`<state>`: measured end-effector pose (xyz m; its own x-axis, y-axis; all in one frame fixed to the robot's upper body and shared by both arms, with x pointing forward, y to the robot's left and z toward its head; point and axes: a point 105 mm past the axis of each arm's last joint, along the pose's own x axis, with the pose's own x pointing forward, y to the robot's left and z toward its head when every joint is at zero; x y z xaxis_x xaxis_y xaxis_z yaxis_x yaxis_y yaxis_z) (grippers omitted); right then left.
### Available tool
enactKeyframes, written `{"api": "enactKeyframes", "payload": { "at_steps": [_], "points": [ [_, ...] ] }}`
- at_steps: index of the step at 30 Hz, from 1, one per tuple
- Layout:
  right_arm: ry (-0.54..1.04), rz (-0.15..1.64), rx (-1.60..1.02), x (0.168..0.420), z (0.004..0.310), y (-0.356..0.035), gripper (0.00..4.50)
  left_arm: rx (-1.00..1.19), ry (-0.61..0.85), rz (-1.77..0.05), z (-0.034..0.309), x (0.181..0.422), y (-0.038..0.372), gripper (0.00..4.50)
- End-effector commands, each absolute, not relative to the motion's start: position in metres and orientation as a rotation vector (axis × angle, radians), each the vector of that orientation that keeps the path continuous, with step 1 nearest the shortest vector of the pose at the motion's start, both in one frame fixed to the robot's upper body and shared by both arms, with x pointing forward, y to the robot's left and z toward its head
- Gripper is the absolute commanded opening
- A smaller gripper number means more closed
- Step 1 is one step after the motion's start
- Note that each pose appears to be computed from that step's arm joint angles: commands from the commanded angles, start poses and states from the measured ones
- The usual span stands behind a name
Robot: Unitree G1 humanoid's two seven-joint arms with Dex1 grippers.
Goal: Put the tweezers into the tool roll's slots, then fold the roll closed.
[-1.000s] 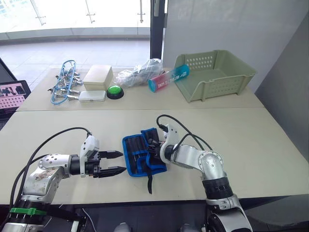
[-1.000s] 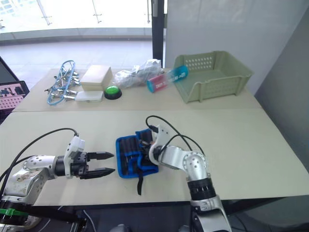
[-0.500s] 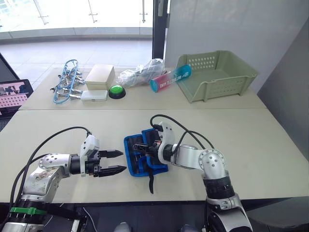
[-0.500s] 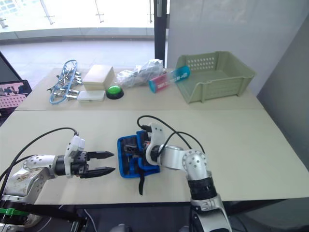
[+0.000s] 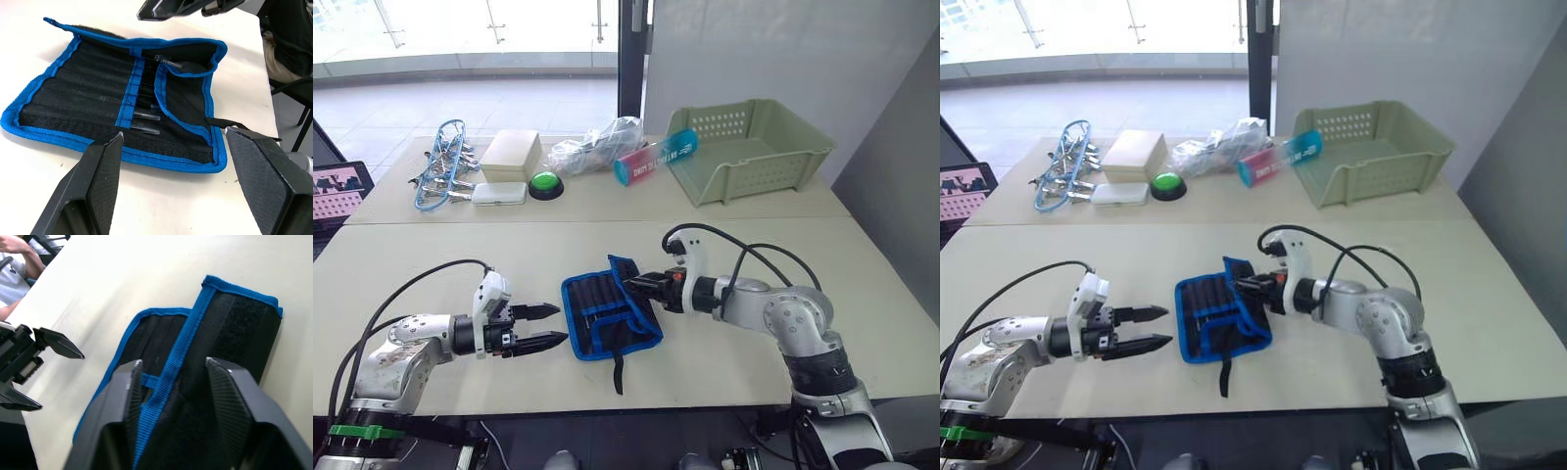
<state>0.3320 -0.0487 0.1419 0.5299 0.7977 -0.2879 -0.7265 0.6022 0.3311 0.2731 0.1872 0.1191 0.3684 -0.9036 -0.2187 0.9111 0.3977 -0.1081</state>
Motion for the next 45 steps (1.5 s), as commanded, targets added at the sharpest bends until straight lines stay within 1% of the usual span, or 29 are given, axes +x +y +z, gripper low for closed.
{"api": "enactKeyframes", "payload": {
  "at_steps": [1, 2, 3, 8, 11, 16, 20, 24, 27, 29, 31, 35, 41, 44, 45],
  "points": [
    [0.379, 0.963, 0.109, 0.341, 0.136, -0.048, 0.55, 0.027, 0.218, -1.16, 0.13, 0.27, 0.187, 3.53],
    [0.365, 1.012, 0.092, 0.338, 0.134, -0.042, 0.18, 0.025, 0.218, -1.153, 0.131, 0.27, 0.188, 3.53],
    [0.365, 1.047, 0.086, 0.336, 0.131, -0.037, 0.02, 0.018, 0.22, -1.146, 0.132, 0.269, 0.189, 3.53],
    [0.435, 1.076, -0.042, 0.334, 0.102, -0.037, 0.02, -0.014, 0.252, -1.11, 0.13, 0.265, 0.195, 3.53],
    [0.517, 0.975, -0.084, 0.344, 0.082, -0.048, 0.02, -0.059, 0.307, -1.063, 0.127, 0.264, 0.195, 3.53],
    [0.559, 0.943, -0.115, 0.346, 0.072, -0.055, 0.02, -0.148, 0.431, -0.925, 0.115, 0.266, 0.196, 3.53],
    [0.554, 0.949, -0.123, 0.344, 0.071, -0.054, 0.02, -0.268, 0.561, -0.872, 0.104, 0.26, 0.195, 3.53],
    [0.543, 0.952, -0.13, 0.344, 0.073, -0.054, 0.02, -0.326, 0.624, -0.849, 0.097, 0.256, 0.191, 3.53],
    [0.519, 0.957, -0.134, 0.345, 0.078, -0.052, 0.02, -0.373, 0.669, -0.847, 0.089, 0.26, 0.177, 3.53],
    [0.5, 0.958, -0.125, 0.345, 0.084, -0.05, 0.02, -0.411, 0.702, -0.829, 0.081, 0.266, 0.164, 3.53],
    [0.485, 0.952, -0.131, 0.346, 0.087, -0.05, 0.02, -0.445, 0.721, -0.795, 0.074, 0.273, 0.158, 3.53],
    [0.469, 0.939, -0.118, 0.349, 0.092, -0.05, 0.02, -0.473, 0.743, -0.759, 0.059, 0.279, 0.149, 3.53],
    [0.463, 0.928, -0.114, 0.351, 0.094, -0.05, 0.02, -0.545, 0.707, -0.745, 0.059, 0.285, 0.146, 3.53],
    [0.463, 0.919, -0.117, 0.352, 0.093, -0.052, 0.0, -0.601, 0.68, -0.746, 0.064, 0.287, 0.146, 2.77],
    [0.462, 0.914, -0.116, 0.352, 0.093, -0.053, 0.0, -0.606, 0.672, -0.761, 0.066, 0.288, 0.144, 2.45]
  ]
}}
